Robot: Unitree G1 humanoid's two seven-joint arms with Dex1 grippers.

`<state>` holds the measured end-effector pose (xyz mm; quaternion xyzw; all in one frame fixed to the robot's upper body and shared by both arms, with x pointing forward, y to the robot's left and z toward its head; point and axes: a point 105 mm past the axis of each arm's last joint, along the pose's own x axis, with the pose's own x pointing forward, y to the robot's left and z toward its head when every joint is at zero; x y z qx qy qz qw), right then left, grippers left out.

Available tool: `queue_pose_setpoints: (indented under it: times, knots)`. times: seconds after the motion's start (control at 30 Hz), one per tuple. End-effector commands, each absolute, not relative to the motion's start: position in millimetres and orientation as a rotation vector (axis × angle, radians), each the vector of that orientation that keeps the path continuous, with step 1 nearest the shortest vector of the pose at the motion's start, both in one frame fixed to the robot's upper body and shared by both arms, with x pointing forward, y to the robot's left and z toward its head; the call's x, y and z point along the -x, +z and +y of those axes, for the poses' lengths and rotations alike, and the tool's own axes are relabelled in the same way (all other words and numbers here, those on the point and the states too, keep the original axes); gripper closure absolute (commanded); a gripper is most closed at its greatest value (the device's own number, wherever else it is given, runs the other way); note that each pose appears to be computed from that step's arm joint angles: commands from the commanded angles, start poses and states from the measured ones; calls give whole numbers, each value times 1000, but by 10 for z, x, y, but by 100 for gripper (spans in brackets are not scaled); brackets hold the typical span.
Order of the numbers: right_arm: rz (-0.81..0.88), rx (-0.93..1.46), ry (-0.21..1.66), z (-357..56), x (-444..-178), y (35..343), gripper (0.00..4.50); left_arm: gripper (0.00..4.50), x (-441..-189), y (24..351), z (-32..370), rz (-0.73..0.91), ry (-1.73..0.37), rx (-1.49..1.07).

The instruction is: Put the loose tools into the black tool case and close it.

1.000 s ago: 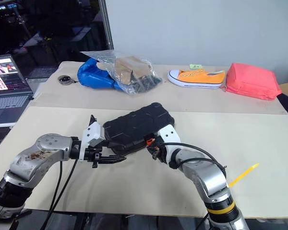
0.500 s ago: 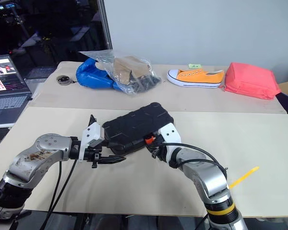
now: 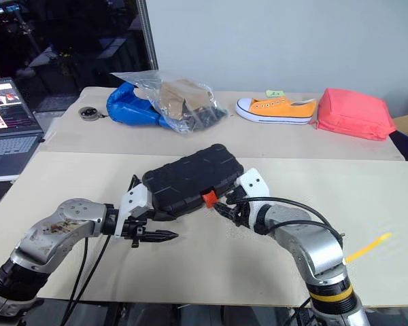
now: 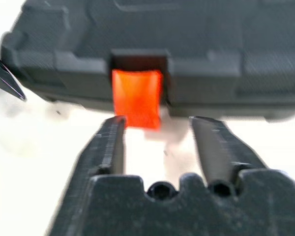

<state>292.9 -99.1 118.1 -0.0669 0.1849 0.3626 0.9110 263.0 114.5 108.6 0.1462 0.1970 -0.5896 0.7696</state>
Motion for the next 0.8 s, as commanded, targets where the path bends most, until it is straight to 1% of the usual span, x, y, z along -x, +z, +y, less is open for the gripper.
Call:
queue_pose_setpoints:
  times: [0.03, 0.1, 0.13, 0.33, 0.47, 0.53, 0.63, 0.7, 0.8]
  knots:
    - [353, 111, 765, -947, -2933, 1272, 374, 191, -2666, 1118, 1163, 407, -1252, -335]
    - [354, 85, 776, -854, -2976, 1255, 432, 191, -2683, 1122, 1162, 405, -1245, -332]
    - [356, 78, 778, -818, -2994, 1242, 444, 191, -2692, 1126, 1162, 403, -1242, -330]
    - [362, 88, 789, -652, -3108, 1178, 444, 191, -2692, 1239, 1133, 351, -1253, -299]
    - [354, 91, 783, -613, -3160, 1155, 444, 191, -2675, 1502, 1092, 233, -1256, -221]
    - [347, 90, 778, -611, -3173, 1155, 444, 191, -2708, 1567, 1113, 215, -1225, -212]
    - [340, 86, 777, -604, -3175, 1159, 444, 191, -2810, 1546, 1174, 212, -1155, -238]
    - [335, 83, 785, -592, -3170, 1168, 444, 191, -2897, 1461, 1220, 240, -1104, -272]
    - [319, 73, 787, -567, -3197, 1205, 444, 191, -2936, 1262, 1255, 336, -1081, -293]
